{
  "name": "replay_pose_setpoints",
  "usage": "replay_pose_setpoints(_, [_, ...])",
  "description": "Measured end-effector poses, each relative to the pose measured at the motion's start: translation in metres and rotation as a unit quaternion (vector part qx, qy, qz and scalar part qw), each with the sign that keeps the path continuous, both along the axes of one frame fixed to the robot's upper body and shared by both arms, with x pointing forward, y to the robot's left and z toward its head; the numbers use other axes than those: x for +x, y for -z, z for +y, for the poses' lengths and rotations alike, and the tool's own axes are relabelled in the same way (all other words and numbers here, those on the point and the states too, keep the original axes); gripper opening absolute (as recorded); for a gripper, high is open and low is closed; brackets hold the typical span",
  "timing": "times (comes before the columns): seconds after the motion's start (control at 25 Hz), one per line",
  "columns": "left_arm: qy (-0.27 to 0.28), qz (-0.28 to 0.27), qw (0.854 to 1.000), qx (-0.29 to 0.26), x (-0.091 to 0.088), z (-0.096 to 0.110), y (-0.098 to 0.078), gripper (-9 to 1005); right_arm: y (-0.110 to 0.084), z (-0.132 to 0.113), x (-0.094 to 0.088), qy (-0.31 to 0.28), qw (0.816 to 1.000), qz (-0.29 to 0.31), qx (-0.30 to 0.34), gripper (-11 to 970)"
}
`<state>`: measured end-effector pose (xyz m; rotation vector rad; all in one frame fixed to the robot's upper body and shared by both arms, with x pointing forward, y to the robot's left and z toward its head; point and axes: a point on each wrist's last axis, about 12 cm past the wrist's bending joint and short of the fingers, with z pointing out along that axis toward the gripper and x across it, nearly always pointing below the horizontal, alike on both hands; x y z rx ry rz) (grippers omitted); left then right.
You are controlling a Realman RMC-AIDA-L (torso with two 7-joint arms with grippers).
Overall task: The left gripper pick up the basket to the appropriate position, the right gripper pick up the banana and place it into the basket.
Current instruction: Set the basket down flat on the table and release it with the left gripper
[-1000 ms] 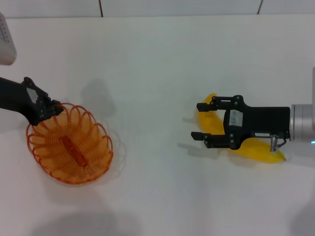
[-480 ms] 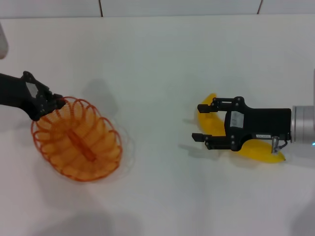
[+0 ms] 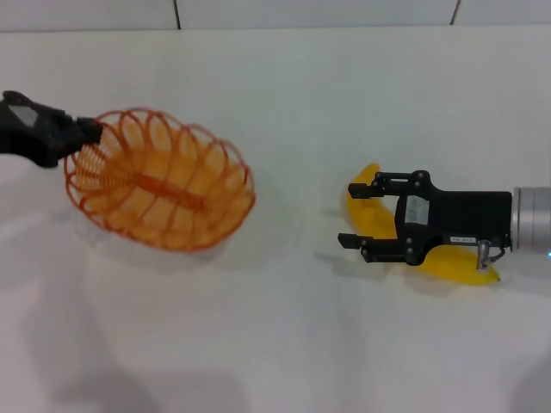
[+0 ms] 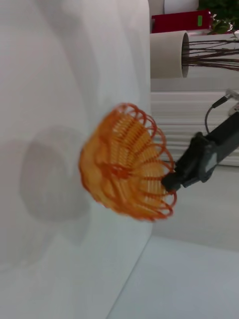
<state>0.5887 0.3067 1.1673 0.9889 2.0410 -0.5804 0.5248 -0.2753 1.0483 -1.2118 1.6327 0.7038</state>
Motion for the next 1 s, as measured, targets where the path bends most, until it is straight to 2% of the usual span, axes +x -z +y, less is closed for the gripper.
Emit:
replay_pose_setpoints(0.12, [-0.044,0.040,0.998,-0.038,0.005,-0.002,0.007,47,0.000,0.000,0.001,0.002,1.000,-0.001,0.000,713])
replay_pose_setpoints(0.24, [-0.077,0.085,0.991,-0.066,0.016,-0.014,0.021,46,-0.001,0.001,0.002,0.001,1.000,-0.003,0.000,713])
replay_pose_setpoints(0.48, [-0.099,0.130,0.986,-0.035,0.038,-0.043,0.046,46,-0.004,0.001,0.004,0.008,1.000,-0.008,0.009,713])
replay_pose_setpoints(0.72, [-0.109,0.138,0.984,-0.015,0.044,-0.057,0.062,46,-0.007,0.003,0.008,0.010,1.000,-0.013,0.015,714])
replay_pose_setpoints(1.0, [-0.112,0.134,0.985,-0.015,0.048,-0.066,0.066,45,-0.008,0.005,0.009,0.010,1.000,-0.017,0.019,714])
